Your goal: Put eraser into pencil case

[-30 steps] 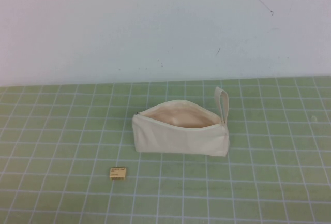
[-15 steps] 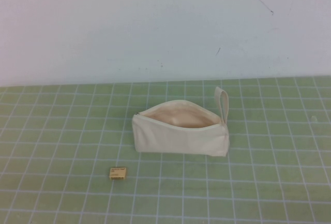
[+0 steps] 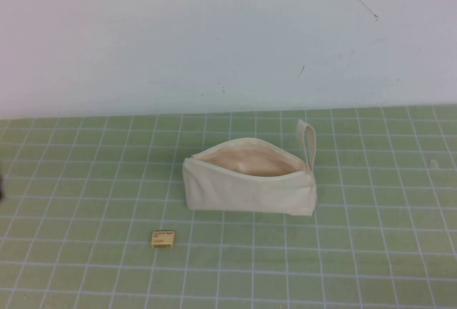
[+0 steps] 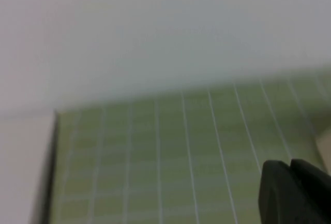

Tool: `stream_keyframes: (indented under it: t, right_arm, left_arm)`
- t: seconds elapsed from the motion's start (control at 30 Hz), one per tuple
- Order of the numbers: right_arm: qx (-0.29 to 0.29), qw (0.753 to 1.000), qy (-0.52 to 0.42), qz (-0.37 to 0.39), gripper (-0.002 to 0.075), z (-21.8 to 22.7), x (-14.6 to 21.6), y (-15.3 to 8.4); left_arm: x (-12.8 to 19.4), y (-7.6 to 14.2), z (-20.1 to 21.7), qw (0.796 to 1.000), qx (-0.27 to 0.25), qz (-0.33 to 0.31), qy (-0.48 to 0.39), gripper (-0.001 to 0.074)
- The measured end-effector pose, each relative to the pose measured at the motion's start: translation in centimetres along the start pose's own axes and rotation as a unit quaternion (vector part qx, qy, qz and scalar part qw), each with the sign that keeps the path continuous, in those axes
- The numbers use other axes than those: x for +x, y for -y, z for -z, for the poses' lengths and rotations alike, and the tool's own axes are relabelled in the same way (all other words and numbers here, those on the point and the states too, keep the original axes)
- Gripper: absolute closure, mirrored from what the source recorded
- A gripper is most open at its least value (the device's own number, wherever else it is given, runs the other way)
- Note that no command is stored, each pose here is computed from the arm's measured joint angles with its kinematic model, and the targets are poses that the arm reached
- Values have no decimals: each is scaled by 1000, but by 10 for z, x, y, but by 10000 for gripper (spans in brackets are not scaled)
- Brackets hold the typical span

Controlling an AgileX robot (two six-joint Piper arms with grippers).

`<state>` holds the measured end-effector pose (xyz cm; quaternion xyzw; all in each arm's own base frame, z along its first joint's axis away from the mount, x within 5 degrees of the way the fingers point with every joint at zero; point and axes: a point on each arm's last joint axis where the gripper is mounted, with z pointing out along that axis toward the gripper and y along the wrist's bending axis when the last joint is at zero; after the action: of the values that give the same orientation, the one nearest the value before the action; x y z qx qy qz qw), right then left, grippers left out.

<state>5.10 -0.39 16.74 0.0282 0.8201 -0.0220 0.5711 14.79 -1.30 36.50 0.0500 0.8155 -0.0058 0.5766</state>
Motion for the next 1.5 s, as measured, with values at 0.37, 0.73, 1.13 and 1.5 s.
stream_keyframes:
  t: [0.37,0.73,1.13,1.5]
  right_arm:
    - [0,1000,0,0,727,0,0,0]
    - [0,1000,0,0,727,0,0,0]
    - [0,1000,0,0,727,0,0,0]
    - [0,1000,0,0,727,0,0,0]
  left_arm:
    - [37,45,-131,926,217,-216,-221,736]
    - [107,104,-203,814,338,-327,-341,531]
    - [122,104,-236,785,307,-458,-282,263]
    - [135,106,-248,786,305,-455,-288,263]
